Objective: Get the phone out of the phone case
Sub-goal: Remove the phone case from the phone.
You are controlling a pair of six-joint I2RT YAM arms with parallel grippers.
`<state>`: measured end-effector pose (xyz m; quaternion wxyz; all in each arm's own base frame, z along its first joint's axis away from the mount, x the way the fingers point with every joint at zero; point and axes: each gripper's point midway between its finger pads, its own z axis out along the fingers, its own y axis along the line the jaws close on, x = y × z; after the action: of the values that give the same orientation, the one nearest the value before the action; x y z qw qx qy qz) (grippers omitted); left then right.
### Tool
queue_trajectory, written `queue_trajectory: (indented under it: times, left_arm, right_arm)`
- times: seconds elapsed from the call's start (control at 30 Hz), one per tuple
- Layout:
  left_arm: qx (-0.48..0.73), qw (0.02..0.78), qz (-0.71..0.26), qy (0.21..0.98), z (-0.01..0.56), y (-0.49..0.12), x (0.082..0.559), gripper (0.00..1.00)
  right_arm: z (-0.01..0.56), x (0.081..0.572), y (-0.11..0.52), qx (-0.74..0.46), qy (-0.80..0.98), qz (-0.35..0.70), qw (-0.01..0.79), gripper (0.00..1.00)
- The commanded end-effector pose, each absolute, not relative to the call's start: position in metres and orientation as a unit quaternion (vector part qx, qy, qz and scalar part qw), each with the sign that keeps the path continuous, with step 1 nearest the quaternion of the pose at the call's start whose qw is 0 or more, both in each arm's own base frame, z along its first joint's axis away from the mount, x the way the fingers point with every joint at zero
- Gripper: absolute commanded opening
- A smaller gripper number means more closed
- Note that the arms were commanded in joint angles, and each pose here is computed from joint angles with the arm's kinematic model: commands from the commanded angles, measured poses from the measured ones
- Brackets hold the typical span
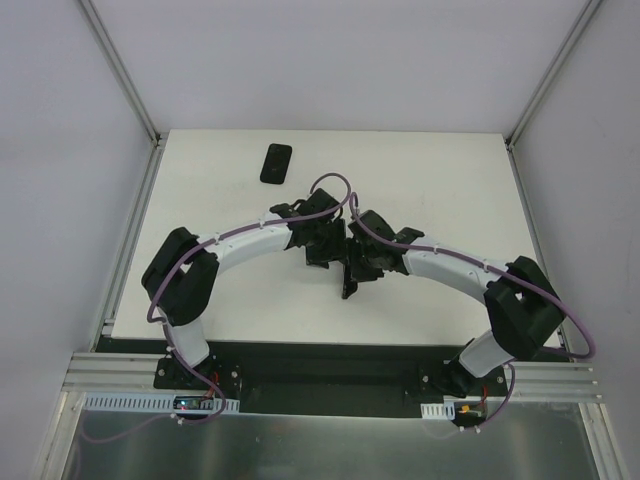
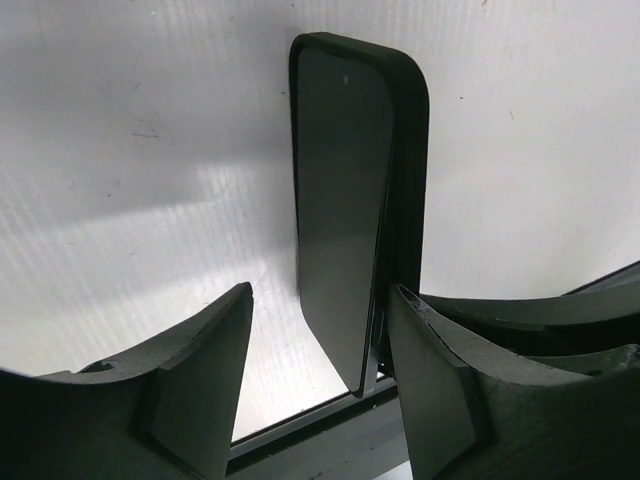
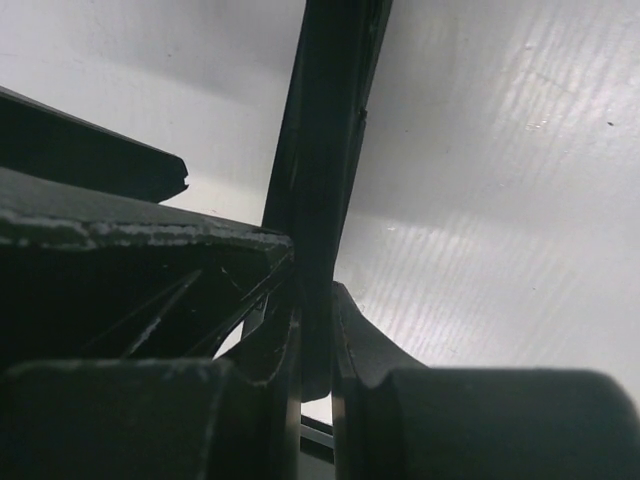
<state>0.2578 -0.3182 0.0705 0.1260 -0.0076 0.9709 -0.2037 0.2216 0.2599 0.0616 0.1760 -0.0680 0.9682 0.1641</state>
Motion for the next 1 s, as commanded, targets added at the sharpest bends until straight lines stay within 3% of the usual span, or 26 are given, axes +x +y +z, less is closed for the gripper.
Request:
queue_trajectory:
  times: [0.0, 0.27, 0.6, 0.97]
  left_arm:
    - [-0.006, 0.096, -0.093, 0.991, 0.033, -0.267, 0.235, 0.54]
    - [0.002, 0.085, -0.103, 0.991, 0.027, -0.266, 0.225, 0.52]
    - [0.035, 0.063, -0.130, 0.989, 0.017, -0.282, 0.214, 0.41]
    - [0.027, 0.059, -0.068, 0.996, -0.018, -0.267, 0.207, 0.25]
  right_arm:
    - [0.090, 0.230, 0.314, -0.083, 0.937, 0.278, 0.196, 0.01]
    - [0.084, 0.230, 0.314, -0.075, 0.939, 0.276, 0.192, 0.02]
    - [0.083, 0.232, 0.298, -0.051, 0.942, 0.262, 0.204, 0.01]
    - [0.089, 0.233, 0.282, -0.043, 0.942, 0.254, 0.217, 0.01]
